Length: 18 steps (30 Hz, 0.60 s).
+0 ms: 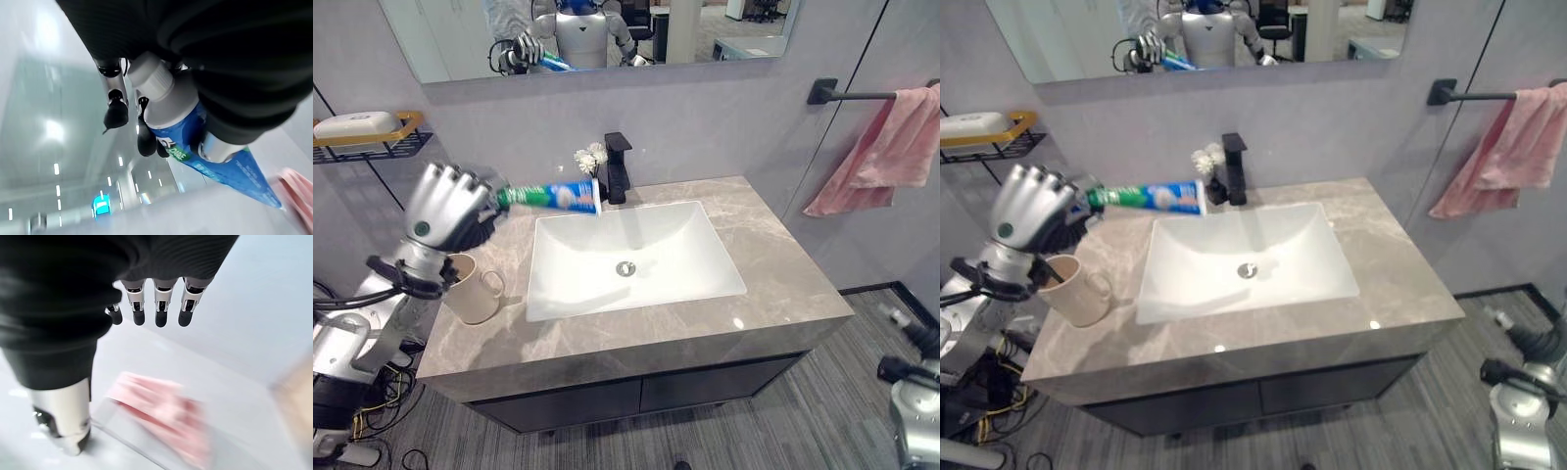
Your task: Put brush and paste in cup on sink, flatten towel.
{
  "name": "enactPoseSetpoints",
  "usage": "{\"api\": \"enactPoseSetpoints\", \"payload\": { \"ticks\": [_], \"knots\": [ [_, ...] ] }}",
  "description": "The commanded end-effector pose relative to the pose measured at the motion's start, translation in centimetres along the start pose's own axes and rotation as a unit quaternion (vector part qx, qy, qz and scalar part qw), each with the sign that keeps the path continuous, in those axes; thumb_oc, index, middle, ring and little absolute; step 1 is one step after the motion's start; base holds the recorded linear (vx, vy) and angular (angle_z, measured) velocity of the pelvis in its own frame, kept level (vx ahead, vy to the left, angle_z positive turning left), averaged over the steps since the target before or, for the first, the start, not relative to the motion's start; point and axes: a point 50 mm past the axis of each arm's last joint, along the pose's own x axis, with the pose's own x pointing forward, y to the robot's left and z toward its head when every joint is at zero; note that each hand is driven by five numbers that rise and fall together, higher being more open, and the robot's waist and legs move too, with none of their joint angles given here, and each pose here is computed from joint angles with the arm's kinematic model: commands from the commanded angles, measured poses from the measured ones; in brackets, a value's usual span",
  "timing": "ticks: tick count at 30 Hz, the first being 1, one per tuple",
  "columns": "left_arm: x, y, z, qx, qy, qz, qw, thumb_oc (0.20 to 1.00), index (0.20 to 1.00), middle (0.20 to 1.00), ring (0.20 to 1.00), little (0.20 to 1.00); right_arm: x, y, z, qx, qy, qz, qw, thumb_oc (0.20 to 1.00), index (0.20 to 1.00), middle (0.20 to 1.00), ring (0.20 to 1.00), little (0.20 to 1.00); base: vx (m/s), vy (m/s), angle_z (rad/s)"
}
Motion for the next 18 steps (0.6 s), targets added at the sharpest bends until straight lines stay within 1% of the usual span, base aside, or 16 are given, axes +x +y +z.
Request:
{"api": "enactPoseSetpoints", "payload": {
  "ticks": [1, 3, 4, 5, 6, 7, 8, 9, 10, 11, 13, 14, 15, 16, 17, 18],
  "knots": [
    [3.5, 4.5, -1.5, 0.038, 0.023, 0.152, 0.987, 0.2, 0.2, 0.2, 0.2, 0.2, 2.4, 0.8, 6.8, 0.043, -0.159, 0.001, 0.986, 1.0, 1.0, 1.0, 1.0, 1.0, 0.0, 0.0, 0.0],
    [4.6, 5.4, -1.2, 0.038, 0.015, 0.181, 0.983, 0.2, 0.2, 0.2, 0.2, 0.2, 2.1, 2.9, 9.3, 0.098, -0.194, 0.054, 0.975, 1.0, 1.0, 1.0, 1.0, 1.0, 0.0, 0.0, 0.0],
    [5.4, 6.0, -1.0, 0.037, 0.01, 0.198, 0.979, 0.2, 0.2, 0.2, 0.2, 0.2, 1.8, 4.2, 10.6, 0.134, -0.207, 0.096, 0.964, 1.0, 1.0, 1.0, 1.0, 1.0, -0.04, 0.012, -0.01],
    [6.3, 6.5, -0.6, 0.026, 0.003, 0.219, 0.975, 0.2, 0.2, 0.2, 0.2, 0.2, 0.8, 6.4, 11.9, 0.224, -0.197, 0.157, 0.941, 1.0, 1.0, 1.0, 1.0, 1.0, -0.06, 0.009, -0.04],
    [7.0, 6.9, -0.5, 0.022, -0.001, 0.233, 0.972, 0.2, 0.2, 0.2, 0.2, 0.2, 0.2, 7.8, 12.6, 0.289, -0.182, 0.207, 0.917, 1.0, 1.0, 1.0, 1.0, 1.0, -0.06, 0.007, -0.07],
    [7.6, 7.2, -0.1, 0.012, -0.004, 0.25, 0.968, 0.2, 0.2, 0.2, 0.2, 0.2, -0.4, 9.3, 13.0, 0.369, -0.15, 0.244, 0.884, 1.0, 1.0, 1.0, 1.0, 1.0, -0.06, 0.007, -0.06],
    [8.0, 7.2, 0.4, -0.008, -0.008, 0.263, 0.965, 0.2, 0.2, 0.2, 0.2, 0.2, -1.2, 11.0, 13.3, 0.445, -0.11, 0.28, 0.844, 1.0, 1.0, 1.0, 1.0, 1.0, -0.03, 0.007, -0.03],
    [8.4, 7.1, 0.7, -0.024, -0.007, 0.268, 0.963, 0.2, 0.2, 0.2, 0.2, 0.2, -2.0, 12.9, 13.7, 0.493, -0.073, 0.308, 0.811, 1.0, 1.0, 1.0, 1.0, 1.0, 0.0, 0.0, 0.0],
    [8.5, 7.1, 0.7, -0.023, -0.007, 0.269, 0.963, 0.2, 0.2, 0.2, 0.2, 0.2, -2.0, 13.0, 13.8, 0.494, -0.073, 0.308, 0.81, 1.0, 1.0, 1.0, 1.0, 1.0, 0.0, 0.0, 0.0],
    [9.0, 7.3, 1.4, -0.047, -0.013, 0.283, 0.958, 0.2, 0.2, 0.2, 0.2, 0.2, -3.9, 15.4, 15.5, 0.556, -0.038, 0.37, 0.744, 1.0, 1.0, 1.0, 1.0, 1.0, 0.0, 0.0, 0.0],
    [9.5, 7.3, 2.2, -0.077, -0.019, 0.288, 0.954, 0.2, 0.2, 0.2, 0.2, 0.2, -5.8, 17.8, 17.3, 0.566, -0.014, 0.426, 0.705, 1.0, 1.0, 1.0, 1.0, 1.0, -0.01, 0.004, -0.02],
    [9.8, 7.3, 2.4, -0.082, -0.022, 0.287, 0.954, 0.2, 0.2, 0.2, 0.2, 0.2, -6.5, 18.6, 18.5, 0.557, -0.02, 0.458, 0.693, 1.0, 1.0, 1.0, 1.0, 1.0, 0.0, 0.0, 0.0],
    [10.2, 7.3, 2.7, -0.09, -0.027, 0.285, 0.954, 0.2, 0.2, 0.2, 0.2, 0.2, -6.9, 19.1, 19.9, 0.539, -0.04, 0.491, 0.683, 1.0, 1.0, 1.0, 1.0, 1.0, 0.0, 0.0, 0.0],
    [10.4, 7.0, 3.6, -0.116, -0.038, 0.282, 0.952, 0.2, 0.2, 0.2, 0.2, 0.2, -7.6, 18.9, 22.3, 0.547, -0.075, 0.52, 0.651, 1.0, 1.0, 1.0, 1.0, 1.0, 0.0, 0.0, 0.0],
    [10.4, 7.0, 3.6, -0.116, -0.038, 0.282, 0.952, 0.2, 0.2, 0.2, 0.2, 0.2, -7.6, 19.0, 22.3, 0.548, -0.075, 0.52, 0.651, 1.0, 1.0, 1.0, 1.0, 1.0, 0.0, 0.0, 0.0],
    [10.4, 6.6, 4.4, -0.137, -0.046, 0.277, 0.95, 0.2, 0.2, 0.2, 0.2, 0.2, -8.7, 19.2, 24.5, 0.578, -0.085, 0.542, 0.604, 1.0, 1.0, 1.0, 1.0, 1.0, 0.02, 0.009, 0.07]
  ]
}}
